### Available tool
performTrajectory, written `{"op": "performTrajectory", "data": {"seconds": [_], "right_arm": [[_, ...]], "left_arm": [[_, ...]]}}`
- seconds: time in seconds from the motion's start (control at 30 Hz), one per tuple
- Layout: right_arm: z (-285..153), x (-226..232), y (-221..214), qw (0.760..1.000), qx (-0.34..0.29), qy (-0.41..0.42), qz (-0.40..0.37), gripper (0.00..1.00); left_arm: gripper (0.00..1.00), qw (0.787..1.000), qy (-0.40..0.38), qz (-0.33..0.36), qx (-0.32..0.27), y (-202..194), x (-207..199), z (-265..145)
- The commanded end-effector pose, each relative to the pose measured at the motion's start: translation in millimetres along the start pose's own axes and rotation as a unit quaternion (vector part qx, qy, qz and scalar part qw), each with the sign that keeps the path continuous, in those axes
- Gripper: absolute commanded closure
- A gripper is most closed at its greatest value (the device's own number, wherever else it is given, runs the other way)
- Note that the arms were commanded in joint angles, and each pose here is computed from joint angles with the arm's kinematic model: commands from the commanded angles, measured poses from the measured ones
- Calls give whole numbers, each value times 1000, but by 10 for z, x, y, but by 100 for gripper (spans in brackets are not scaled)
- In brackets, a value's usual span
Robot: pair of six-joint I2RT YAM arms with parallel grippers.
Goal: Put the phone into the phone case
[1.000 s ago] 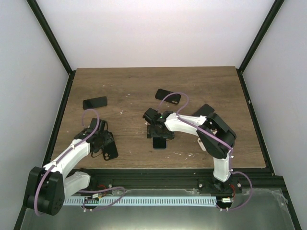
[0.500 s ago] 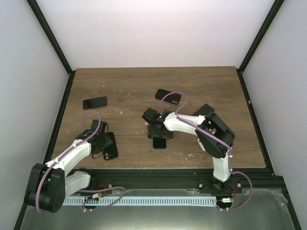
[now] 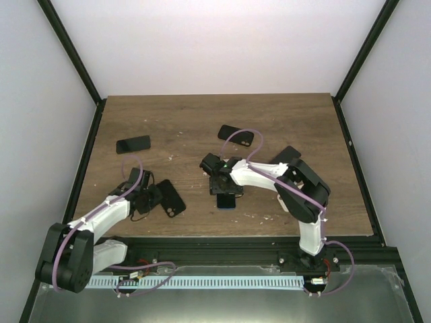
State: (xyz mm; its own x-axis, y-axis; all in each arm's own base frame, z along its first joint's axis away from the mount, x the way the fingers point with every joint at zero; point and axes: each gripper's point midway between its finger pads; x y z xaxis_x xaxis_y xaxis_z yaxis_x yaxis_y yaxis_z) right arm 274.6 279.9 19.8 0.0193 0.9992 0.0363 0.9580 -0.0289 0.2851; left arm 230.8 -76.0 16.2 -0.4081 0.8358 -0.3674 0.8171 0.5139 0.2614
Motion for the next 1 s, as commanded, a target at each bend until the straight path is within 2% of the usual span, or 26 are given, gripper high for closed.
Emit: {"op": "performTrajectory", "data": {"seconds": [0.0, 0.17, 0.57, 0.77, 0.87, 0.97], "right_arm": [[66, -296, -28, 999, -3, -38, -2, 26], [55, -521, 26, 999, -9, -44, 11, 28], [8, -805, -8, 998, -15, -49, 28, 33], [-73, -696, 33, 999, -18, -18, 23, 35], [-170, -542, 85, 999, -28, 14, 9, 36], [-289, -359, 123, 999, -39, 37, -9, 36]], "left_arm": [[95, 999, -38, -5, 21, -79, -192, 42], [100, 998, -53, 3, 36, -123, -425, 89], [98, 990, -113, 26, 87, -352, -1013, 201], [75, 987, -123, 43, 92, -380, -1054, 128], [50, 987, -131, 51, 80, -330, -1052, 39], [33, 985, -154, 46, 67, -238, -1026, -70]]}}
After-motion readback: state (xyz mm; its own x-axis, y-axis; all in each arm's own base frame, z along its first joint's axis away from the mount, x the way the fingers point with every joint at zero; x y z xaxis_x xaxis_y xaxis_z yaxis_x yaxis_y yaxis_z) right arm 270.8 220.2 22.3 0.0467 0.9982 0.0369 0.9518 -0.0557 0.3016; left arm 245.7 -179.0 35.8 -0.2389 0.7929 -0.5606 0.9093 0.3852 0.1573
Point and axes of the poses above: each gripper's point midway between its finger pads, its own z axis out along the fingers, its own x axis along the line the jaws close on, y = z × x, and after that the axes turned 4 degrees about z, right-handed
